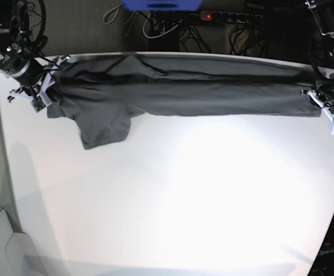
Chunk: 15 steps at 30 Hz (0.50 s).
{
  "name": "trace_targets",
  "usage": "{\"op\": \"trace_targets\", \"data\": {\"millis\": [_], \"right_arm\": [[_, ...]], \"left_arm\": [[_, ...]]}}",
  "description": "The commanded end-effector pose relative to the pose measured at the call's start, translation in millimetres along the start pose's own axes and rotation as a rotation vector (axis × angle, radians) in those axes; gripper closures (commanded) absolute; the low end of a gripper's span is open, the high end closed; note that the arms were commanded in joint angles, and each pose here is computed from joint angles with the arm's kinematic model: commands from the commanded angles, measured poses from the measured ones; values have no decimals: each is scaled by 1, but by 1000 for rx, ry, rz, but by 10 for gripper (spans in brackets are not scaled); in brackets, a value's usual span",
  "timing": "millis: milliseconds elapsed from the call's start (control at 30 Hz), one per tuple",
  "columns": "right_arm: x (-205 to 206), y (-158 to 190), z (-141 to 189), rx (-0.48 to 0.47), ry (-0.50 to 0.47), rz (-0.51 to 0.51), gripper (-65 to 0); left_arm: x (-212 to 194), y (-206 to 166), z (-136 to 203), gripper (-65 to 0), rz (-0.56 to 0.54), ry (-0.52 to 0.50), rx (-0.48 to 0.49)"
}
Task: Layout the t-shirt on the table in an organized manner, then fold the t-shirt properly
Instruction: 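Hold the strip ends with both grippers and pull it taut, then release the strip end with the right gripper and regrasp it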
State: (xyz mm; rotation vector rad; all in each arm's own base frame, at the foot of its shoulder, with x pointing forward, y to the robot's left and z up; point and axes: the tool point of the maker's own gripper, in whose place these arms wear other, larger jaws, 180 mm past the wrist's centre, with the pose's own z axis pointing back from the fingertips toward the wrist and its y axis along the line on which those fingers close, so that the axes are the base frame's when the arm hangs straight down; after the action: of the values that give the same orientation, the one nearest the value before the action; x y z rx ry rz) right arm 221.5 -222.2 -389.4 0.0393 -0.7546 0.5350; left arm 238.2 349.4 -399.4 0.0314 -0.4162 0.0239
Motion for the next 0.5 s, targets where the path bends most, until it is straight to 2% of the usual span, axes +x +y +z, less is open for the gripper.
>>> {"op": "trace_targets", "data": {"millis": [0, 133, 200, 400, 467], "right_arm": [[5, -9, 3, -19, -12, 24, -85], [-5, -13, 3, -59, 44, 80, -230], [-4, -14, 3, -65, 46, 89, -276], [-3, -20, 7, -83, 47, 96, -286], [1, -30, 13, -116, 37, 95, -286]], "left_arm": [[11, 8, 7, -109, -8, -30, 22], [12, 8, 7, -295, -9, -32, 22], [13, 8, 8, -363, -11, -35, 23], [13, 8, 8, -378, -11, -37, 22], [13, 8, 8, -379, -11, -37, 22]]}}
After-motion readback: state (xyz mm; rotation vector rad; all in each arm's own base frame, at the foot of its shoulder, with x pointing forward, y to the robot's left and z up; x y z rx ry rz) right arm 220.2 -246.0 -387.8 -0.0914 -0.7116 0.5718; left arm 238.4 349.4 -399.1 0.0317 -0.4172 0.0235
